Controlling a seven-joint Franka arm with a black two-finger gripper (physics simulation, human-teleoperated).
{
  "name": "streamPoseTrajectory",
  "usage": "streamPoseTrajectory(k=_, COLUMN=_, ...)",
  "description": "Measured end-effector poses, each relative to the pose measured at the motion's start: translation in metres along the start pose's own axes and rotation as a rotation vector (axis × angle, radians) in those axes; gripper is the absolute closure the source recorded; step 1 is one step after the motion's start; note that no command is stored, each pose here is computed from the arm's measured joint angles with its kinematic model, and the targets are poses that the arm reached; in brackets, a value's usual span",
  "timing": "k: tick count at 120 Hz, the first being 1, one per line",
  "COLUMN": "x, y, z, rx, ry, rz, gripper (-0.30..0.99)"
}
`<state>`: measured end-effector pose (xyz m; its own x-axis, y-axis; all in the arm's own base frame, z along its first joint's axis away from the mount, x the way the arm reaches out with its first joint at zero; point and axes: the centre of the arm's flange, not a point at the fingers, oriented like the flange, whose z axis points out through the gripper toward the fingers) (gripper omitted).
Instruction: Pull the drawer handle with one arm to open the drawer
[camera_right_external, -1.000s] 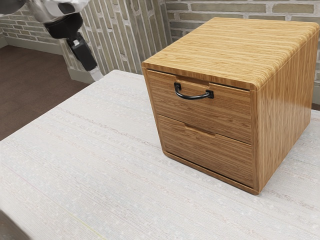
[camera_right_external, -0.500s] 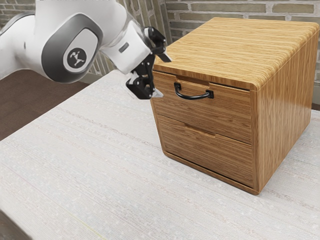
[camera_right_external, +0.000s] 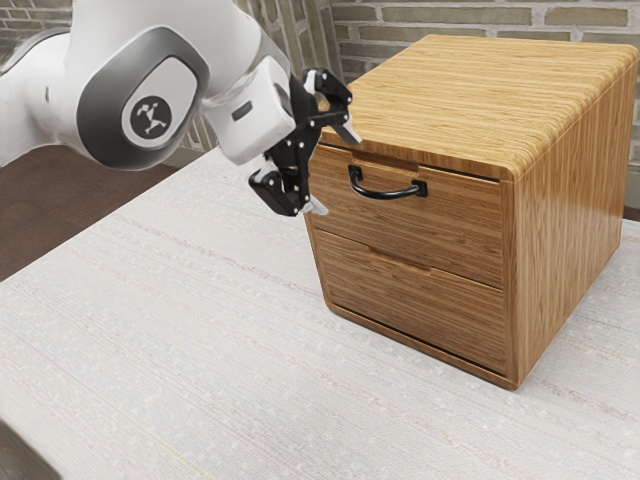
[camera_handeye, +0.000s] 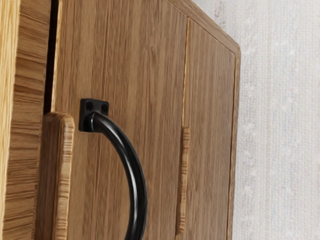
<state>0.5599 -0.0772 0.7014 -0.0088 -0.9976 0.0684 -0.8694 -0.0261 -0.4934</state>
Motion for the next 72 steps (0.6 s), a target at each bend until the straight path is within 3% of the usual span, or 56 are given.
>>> streamPoseTrajectory(k=29, x=-0.003, y=-0.005, z=0.05, rx=-0.06, ry=0.056, rz=-0.003, gripper=0.0)
streamPoseTrajectory(k=72, x=-0.013, y=0.009, z=0.064, rx=-0.088, ry=0.056, rz=0.017, gripper=0.02)
